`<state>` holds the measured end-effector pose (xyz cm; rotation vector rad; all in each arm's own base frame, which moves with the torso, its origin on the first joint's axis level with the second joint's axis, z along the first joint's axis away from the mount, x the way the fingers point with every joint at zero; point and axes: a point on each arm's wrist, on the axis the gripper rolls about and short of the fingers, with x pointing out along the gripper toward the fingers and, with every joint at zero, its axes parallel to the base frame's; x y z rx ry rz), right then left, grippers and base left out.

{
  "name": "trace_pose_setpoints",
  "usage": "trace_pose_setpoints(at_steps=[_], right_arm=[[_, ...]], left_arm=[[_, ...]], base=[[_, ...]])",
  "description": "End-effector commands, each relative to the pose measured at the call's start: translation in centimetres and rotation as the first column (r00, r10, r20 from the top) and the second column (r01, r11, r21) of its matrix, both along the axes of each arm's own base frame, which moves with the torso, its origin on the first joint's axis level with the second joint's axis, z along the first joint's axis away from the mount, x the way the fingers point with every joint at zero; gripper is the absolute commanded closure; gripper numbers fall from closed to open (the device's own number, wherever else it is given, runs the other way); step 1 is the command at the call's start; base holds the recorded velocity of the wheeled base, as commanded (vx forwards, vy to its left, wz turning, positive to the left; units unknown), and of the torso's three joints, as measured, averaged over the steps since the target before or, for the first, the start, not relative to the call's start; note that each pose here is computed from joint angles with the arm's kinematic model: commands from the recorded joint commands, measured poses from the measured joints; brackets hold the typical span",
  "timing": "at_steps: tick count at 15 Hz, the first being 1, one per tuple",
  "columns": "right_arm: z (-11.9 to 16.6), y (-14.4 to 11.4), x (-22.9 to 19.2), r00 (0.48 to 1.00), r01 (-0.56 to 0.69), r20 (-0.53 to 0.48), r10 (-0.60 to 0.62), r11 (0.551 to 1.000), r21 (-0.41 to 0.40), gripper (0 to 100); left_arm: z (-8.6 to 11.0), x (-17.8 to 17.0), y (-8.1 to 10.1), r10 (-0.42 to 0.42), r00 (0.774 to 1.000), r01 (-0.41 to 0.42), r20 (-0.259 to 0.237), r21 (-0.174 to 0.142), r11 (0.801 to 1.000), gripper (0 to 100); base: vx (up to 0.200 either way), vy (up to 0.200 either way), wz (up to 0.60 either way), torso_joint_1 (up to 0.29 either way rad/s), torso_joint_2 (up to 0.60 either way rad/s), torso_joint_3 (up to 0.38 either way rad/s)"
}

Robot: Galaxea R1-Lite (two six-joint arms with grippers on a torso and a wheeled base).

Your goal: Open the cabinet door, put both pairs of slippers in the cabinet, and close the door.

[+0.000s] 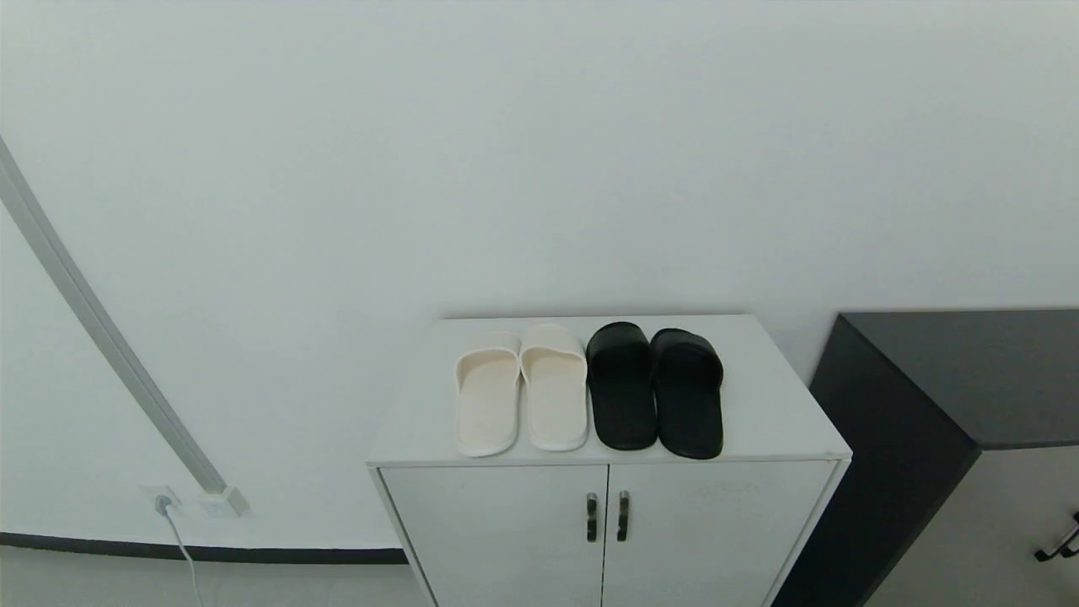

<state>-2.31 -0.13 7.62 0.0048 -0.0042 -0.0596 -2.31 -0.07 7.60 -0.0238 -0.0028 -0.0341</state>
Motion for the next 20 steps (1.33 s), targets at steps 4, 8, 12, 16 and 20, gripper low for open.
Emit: trace_pose_setpoints(at_steps=[4, 8, 12, 16, 20], right_arm=[[0.0, 0.1, 0.0, 1.000, -0.026, -0.004, 0.026, 0.999, -0.020, 0], [2.2, 0.0, -0.3, 0.999, -0.019, 0.049, 0.018, 1.000, 0.019, 0], [5.3, 0.1, 1.0, 0.957, -0.174, -0.226, 0.180, 0.984, 0.049, 0], [8.7, 1.6, 9.8, 0.902, -0.268, -0.338, 0.271, 0.962, 0.056, 0], [12.6, 8.0, 14.5, 0.872, -0.313, -0.342, 0.349, 0.937, 0.156, 0]], left_arm=[[0.0, 0.0, 0.0, -0.001, 1.000, 0.001, -0.002, 0.001, 1.000, 100], [0.0, 0.0, 0.0, 0.000, 1.000, 0.000, -0.002, 0.001, 1.000, 100], [0.0, 0.0, 0.0, 0.002, 1.000, -0.002, -0.002, 0.001, 1.000, 100], [0.0, 0.0, 0.0, 0.011, 1.000, -0.011, -0.002, 0.001, 1.000, 100], [0.0, 0.0, 0.0, 0.013, 1.000, -0.013, -0.002, 0.001, 1.000, 100]], base=[[0.000, 0.000, 0.00, 0.000, 0.00, 0.000], [0.000, 0.000, 0.00, 0.000, 0.00, 0.000], [0.000, 0.000, 0.00, 0.000, 0.00, 0.000], [0.000, 0.000, 0.00, 0.000, 0.00, 0.000], [0.000, 0.000, 0.00, 0.000, 0.00, 0.000]])
